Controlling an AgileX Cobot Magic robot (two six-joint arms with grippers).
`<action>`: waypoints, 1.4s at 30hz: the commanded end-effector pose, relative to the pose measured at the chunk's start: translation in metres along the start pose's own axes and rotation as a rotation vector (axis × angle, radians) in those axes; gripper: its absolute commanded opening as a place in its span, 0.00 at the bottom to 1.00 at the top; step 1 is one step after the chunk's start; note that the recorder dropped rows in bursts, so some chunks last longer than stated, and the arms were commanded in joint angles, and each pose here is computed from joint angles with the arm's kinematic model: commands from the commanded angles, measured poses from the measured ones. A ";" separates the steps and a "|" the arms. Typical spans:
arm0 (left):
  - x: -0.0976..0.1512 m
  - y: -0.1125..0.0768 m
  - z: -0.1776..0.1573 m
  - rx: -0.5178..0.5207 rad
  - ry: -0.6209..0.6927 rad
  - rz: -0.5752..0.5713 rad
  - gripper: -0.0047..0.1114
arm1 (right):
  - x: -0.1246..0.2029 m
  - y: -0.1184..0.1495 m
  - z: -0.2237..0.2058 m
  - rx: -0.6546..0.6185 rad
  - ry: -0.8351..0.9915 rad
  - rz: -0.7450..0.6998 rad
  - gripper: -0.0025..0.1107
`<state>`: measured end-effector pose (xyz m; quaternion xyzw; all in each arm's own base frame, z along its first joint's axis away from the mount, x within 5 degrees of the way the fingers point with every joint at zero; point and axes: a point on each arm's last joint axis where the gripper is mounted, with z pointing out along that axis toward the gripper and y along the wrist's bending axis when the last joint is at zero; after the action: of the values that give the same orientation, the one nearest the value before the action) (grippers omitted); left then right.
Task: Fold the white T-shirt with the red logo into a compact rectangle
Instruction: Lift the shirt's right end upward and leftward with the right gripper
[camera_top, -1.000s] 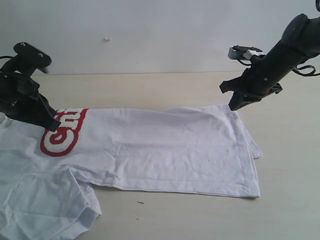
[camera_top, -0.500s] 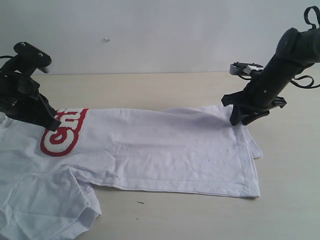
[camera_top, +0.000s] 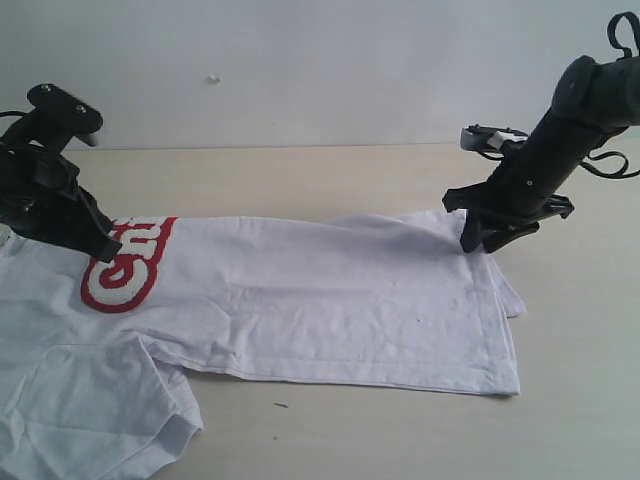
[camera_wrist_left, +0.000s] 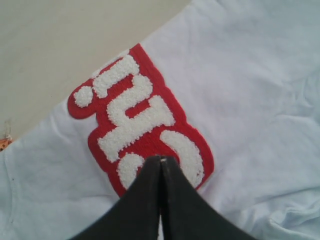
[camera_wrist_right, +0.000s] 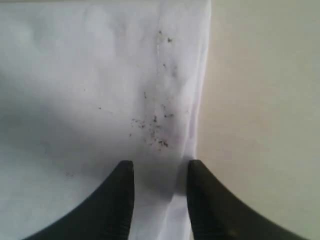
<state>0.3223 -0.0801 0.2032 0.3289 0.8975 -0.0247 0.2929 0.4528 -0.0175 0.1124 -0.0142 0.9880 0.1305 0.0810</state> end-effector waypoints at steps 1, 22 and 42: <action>-0.003 0.001 0.000 -0.009 -0.017 -0.004 0.04 | -0.002 0.003 0.000 -0.022 -0.016 0.001 0.33; -0.003 0.002 0.000 -0.019 -0.026 0.006 0.04 | -0.004 0.004 0.000 -0.040 -0.032 -0.065 0.02; -0.006 0.005 -0.001 -0.049 -0.055 0.060 0.04 | -0.065 0.022 -0.090 0.061 -0.610 -0.254 0.02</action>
<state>0.3264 -0.0795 0.2057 0.3466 0.8832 -0.0066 0.3160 0.4908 -0.0108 0.2040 -0.0858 0.9335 0.1399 0.3188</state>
